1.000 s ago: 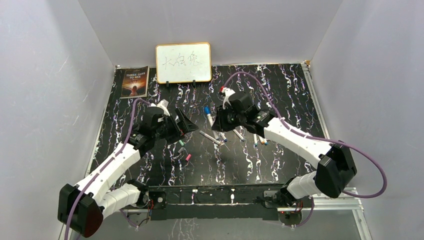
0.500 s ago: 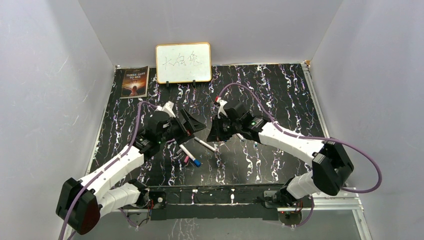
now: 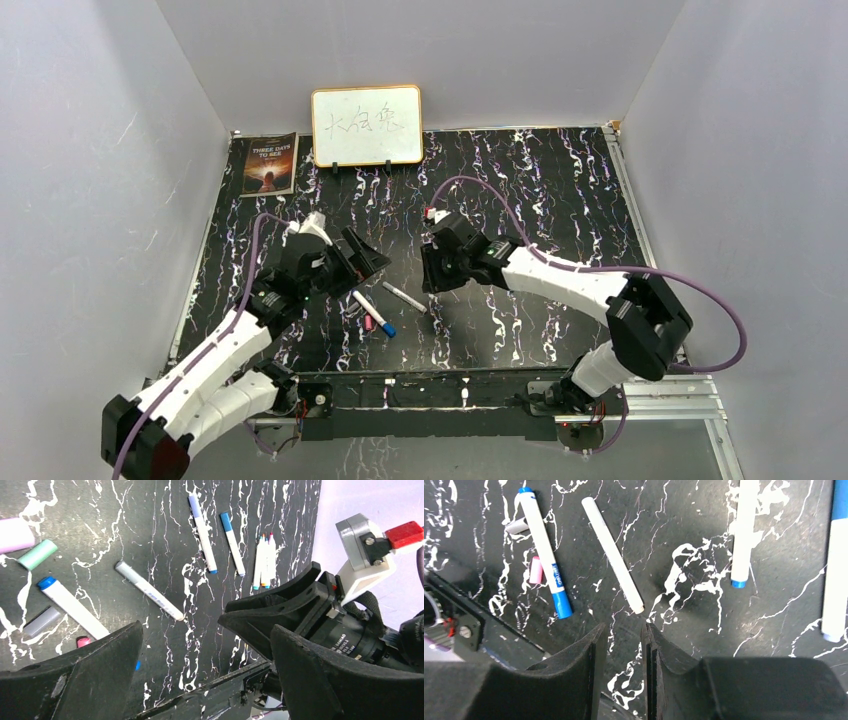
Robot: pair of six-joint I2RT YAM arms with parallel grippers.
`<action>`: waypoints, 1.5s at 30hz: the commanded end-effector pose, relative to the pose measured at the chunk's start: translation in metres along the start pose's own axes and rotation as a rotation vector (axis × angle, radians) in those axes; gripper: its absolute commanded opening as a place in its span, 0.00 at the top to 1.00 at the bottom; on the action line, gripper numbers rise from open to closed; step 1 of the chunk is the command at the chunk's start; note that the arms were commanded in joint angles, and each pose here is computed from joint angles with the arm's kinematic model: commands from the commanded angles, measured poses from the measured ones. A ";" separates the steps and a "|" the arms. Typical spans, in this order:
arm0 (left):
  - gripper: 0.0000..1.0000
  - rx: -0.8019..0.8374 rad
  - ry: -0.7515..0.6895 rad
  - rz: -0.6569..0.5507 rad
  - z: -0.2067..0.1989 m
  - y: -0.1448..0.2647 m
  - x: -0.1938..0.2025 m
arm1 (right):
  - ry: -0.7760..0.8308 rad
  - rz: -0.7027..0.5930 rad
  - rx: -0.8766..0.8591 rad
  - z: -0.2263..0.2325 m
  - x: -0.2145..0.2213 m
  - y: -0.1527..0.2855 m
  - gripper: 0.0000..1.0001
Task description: Open the pen caps
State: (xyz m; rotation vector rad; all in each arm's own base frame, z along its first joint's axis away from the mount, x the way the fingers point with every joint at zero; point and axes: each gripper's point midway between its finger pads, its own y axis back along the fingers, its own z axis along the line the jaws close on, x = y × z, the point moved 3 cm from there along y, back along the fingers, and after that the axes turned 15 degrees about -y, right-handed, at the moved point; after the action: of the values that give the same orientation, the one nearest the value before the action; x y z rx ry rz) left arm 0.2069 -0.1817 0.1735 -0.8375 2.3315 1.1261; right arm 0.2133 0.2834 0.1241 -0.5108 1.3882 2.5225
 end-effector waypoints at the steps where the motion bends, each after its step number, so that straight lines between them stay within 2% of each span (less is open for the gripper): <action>1: 0.02 -0.043 -0.023 -0.046 0.004 0.020 -0.009 | 0.136 -0.079 0.026 0.013 -0.019 -0.007 0.70; 3: 0.02 -0.044 -0.024 -0.055 0.003 0.027 -0.011 | 0.182 -0.063 0.040 0.014 -0.018 -0.017 0.69; 8: 0.02 -0.032 -0.024 -0.052 -0.001 0.037 -0.012 | 0.264 -0.047 0.068 0.017 -0.017 -0.036 0.58; 16: 0.02 -0.019 -0.017 -0.073 -0.004 0.051 -0.014 | 0.334 -0.010 0.122 0.012 -0.014 -0.066 0.57; 29: 0.02 -0.012 -0.012 -0.087 -0.004 0.057 -0.014 | 0.382 0.044 0.167 0.010 0.008 -0.089 0.58; 31: 0.02 -0.014 -0.009 -0.086 -0.003 0.057 -0.013 | 0.388 0.053 0.174 0.009 0.013 -0.091 0.62; 37: 0.02 -0.009 -0.004 -0.090 -0.002 0.058 -0.012 | 0.369 0.081 0.178 0.006 0.025 -0.092 0.99; 45: 0.02 0.031 0.006 -0.088 -0.010 0.053 -0.014 | 0.236 0.023 0.016 0.030 0.007 -0.044 1.00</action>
State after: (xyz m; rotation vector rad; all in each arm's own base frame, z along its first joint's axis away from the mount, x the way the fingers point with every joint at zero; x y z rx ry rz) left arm 0.1769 -0.1531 0.2050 -0.9141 2.2796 1.1165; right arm 0.2154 0.3287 0.0537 -0.8756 1.7319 2.4607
